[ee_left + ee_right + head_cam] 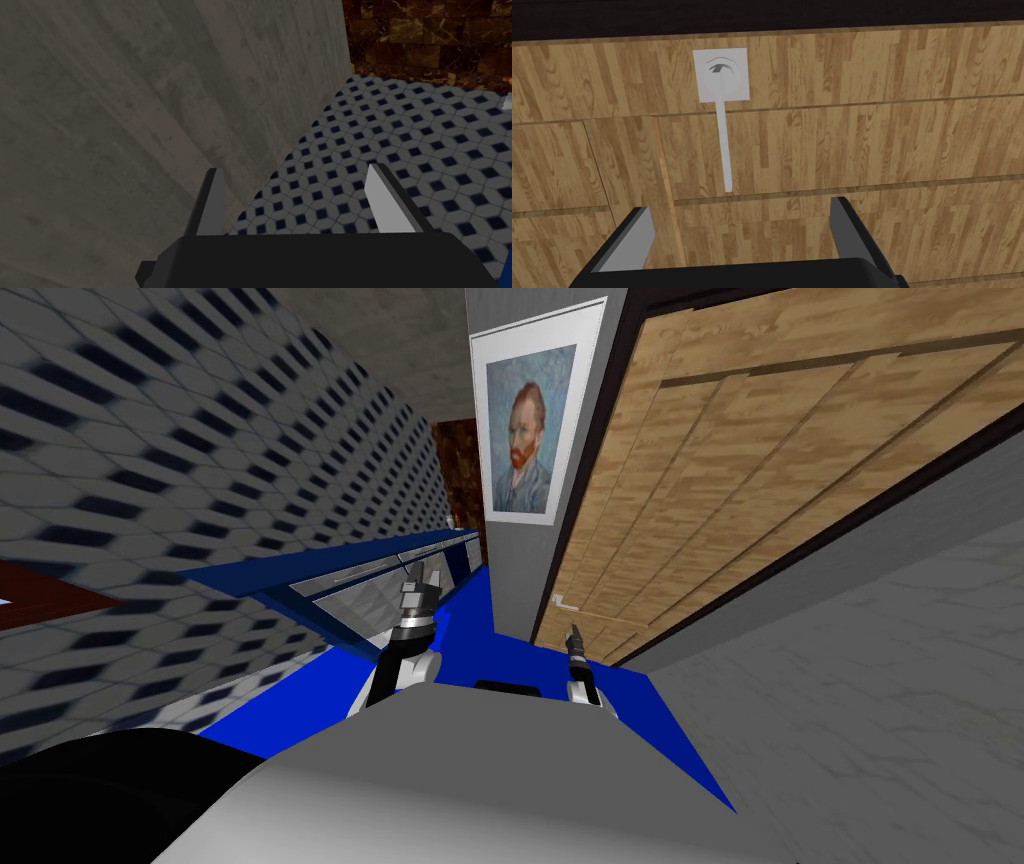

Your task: Pull the door open

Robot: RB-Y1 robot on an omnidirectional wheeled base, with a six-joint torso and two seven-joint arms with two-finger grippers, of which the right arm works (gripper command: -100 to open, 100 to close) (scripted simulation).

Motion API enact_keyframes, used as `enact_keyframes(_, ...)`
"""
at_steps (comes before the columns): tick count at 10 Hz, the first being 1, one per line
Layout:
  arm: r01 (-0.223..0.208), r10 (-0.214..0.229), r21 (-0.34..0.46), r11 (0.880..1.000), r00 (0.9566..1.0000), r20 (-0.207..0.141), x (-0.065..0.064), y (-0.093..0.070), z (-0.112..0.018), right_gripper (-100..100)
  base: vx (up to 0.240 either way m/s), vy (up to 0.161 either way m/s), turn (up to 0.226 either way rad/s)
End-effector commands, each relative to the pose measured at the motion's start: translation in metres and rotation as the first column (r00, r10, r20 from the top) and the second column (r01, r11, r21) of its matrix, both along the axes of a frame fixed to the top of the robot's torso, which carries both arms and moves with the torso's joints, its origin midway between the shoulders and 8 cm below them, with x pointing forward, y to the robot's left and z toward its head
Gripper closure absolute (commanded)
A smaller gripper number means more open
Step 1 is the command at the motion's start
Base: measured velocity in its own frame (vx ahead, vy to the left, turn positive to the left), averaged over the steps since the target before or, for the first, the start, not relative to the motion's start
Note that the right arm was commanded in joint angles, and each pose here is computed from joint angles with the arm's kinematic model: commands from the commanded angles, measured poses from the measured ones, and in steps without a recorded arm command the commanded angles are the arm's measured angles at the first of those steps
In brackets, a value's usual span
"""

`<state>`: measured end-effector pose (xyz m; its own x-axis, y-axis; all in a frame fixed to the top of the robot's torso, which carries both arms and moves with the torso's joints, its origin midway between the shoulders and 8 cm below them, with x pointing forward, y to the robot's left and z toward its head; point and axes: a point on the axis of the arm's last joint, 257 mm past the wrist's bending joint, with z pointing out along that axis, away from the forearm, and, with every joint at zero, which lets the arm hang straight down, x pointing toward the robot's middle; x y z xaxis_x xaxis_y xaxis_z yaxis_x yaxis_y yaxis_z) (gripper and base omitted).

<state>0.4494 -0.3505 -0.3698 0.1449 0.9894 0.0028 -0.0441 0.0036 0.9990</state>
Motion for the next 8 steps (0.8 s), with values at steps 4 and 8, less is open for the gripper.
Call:
enact_keyframes(4,0.016,-0.016,0.003,1.0,0.9993,-0.033,-0.003,-0.008,-0.017,-100,0.1,0.005,0.025)
enact_keyframes(8,0.044,-0.044,0.004,0.999,0.9983,-0.04,-0.014,-0.031,-0.022,-100,0.138,0.003,0.072)
